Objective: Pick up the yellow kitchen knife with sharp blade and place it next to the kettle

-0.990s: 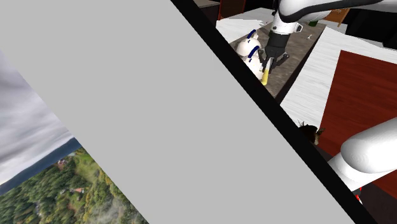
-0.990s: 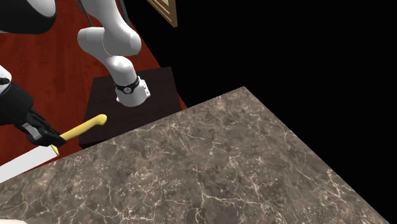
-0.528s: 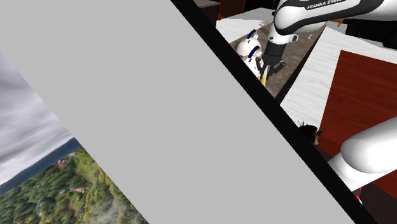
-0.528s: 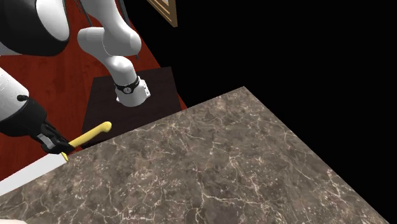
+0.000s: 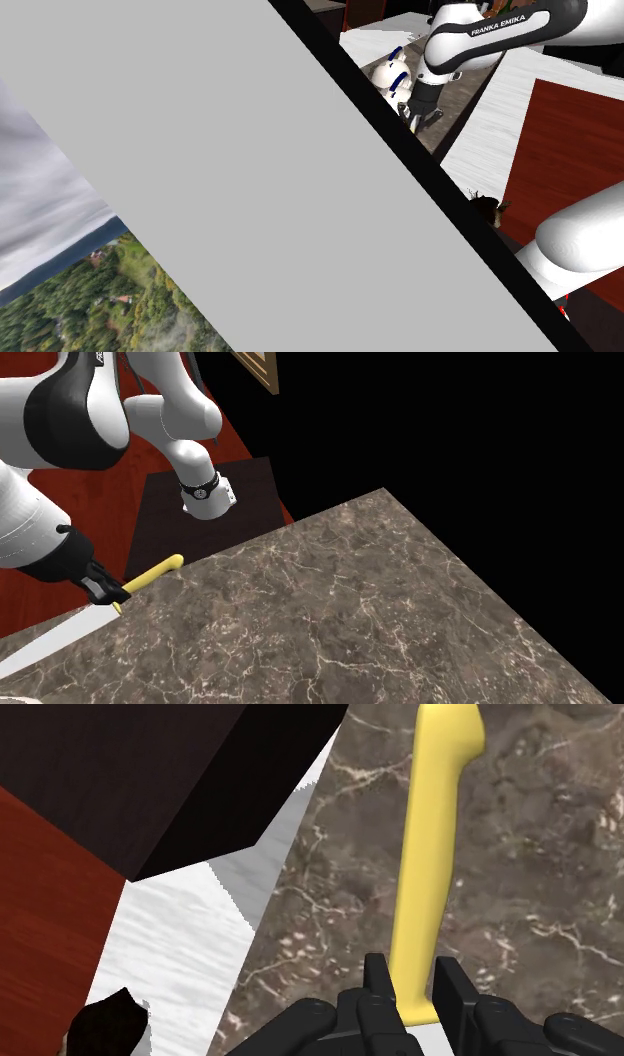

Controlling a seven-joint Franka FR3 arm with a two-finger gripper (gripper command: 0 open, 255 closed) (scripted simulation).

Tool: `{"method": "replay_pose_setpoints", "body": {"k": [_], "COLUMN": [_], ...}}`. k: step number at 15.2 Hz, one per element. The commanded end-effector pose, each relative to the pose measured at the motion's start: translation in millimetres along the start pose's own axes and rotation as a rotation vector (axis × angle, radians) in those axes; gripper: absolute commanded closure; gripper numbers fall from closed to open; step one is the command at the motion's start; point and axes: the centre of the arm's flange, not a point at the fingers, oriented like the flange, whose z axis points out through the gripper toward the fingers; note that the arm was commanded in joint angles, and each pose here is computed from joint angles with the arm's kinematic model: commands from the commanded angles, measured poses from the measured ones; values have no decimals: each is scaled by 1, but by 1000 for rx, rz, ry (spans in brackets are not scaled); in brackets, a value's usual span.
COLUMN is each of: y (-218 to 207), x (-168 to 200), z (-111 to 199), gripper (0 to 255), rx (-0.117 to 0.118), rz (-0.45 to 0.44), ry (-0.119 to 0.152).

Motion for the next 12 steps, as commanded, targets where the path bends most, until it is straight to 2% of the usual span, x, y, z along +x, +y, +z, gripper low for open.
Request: {"method": "replay_pose_setpoints", "body": {"k": [1, 12], "y": [-1, -2], "x": [1, 5], "z": [12, 67], "gripper": [255, 255], "rx": [0, 0], "rz": [0, 0], "ry": [0, 0]}}
